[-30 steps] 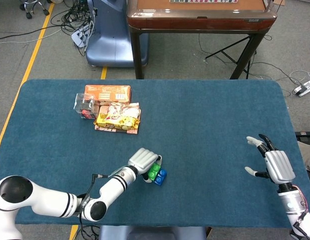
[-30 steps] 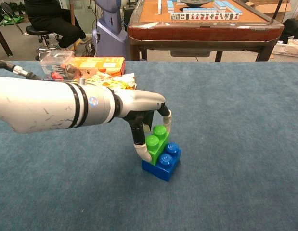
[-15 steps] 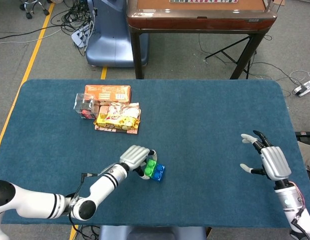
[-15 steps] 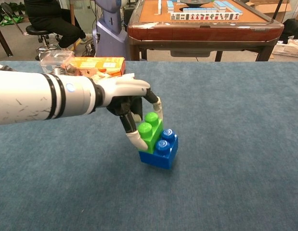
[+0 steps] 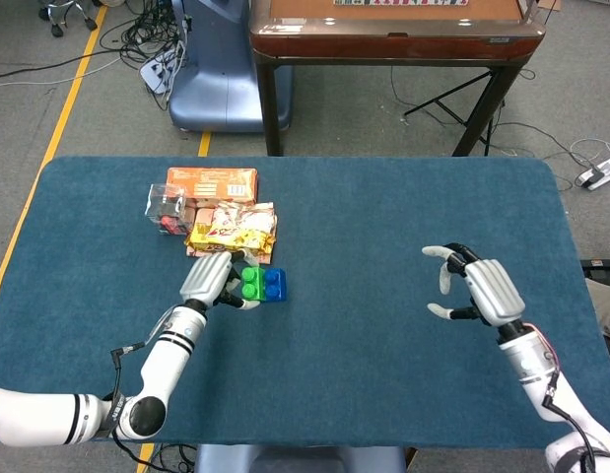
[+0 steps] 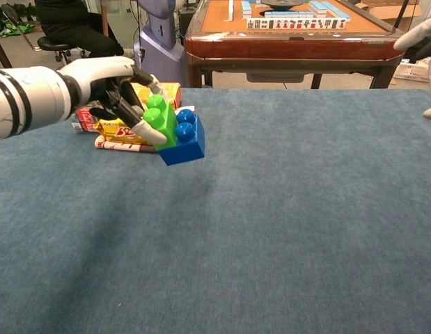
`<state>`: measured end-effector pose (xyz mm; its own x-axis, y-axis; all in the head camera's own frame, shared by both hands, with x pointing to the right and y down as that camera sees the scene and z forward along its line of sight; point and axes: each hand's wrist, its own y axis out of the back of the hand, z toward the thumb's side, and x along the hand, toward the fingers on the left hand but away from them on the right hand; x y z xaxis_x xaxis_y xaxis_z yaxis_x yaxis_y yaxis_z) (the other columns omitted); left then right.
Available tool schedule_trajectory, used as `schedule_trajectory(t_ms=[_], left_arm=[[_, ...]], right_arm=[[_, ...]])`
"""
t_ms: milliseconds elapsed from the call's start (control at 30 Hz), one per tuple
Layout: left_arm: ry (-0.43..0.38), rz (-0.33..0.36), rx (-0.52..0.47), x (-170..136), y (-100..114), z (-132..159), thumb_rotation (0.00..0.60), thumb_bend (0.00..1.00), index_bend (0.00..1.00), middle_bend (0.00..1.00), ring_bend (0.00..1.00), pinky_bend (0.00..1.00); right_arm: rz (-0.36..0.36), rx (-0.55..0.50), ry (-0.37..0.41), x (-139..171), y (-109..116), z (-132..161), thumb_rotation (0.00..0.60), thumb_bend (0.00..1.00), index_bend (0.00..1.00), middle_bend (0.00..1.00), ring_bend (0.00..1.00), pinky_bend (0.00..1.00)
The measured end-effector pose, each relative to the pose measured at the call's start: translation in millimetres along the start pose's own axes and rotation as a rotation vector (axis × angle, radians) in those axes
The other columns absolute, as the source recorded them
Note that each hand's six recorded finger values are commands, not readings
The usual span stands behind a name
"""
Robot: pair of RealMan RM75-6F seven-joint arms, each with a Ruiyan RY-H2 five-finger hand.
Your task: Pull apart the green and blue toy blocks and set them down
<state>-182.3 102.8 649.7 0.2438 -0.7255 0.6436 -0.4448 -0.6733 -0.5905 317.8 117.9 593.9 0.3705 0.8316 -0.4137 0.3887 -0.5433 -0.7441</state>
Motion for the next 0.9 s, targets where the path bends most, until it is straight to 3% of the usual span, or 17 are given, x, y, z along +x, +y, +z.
schedule_trajectory(t_ms=[133,400,633,900], left_arm=[[0.031,0.072,-0.04,-3,14,-3,0.6,0.17,0.63,1.0,0.95,1.0],[0.029,0.131,-0.21,-11,29,3,0.6,0.17,0.64,1.0,0.96,1.0],[-0.002,0.136,-0.253,-19,35,13,0.6,0.17,0.65,1.0,0.96,1.0],[-0.018,0.139,-0.27,-20,37,19,0.6,0.17,0.65,1.0,0.97,1.0]], right_arm=[[0.031,-0.033,0.003,-24,0,16,0.6,0.0,0.27,1.0,1.0,1.0],[0.132,-0.115,0.005,-71,-3,57,0.6,0.0,0.21,1.0,1.0,1.0],[0.261,-0.188,0.023,-112,-10,103,0.6,0.0,0.14,1.0,1.0,1.0],[0.354,-0.206,0.067,-140,-23,142,0.6,0.0,0.04,1.0,1.0,1.0]])
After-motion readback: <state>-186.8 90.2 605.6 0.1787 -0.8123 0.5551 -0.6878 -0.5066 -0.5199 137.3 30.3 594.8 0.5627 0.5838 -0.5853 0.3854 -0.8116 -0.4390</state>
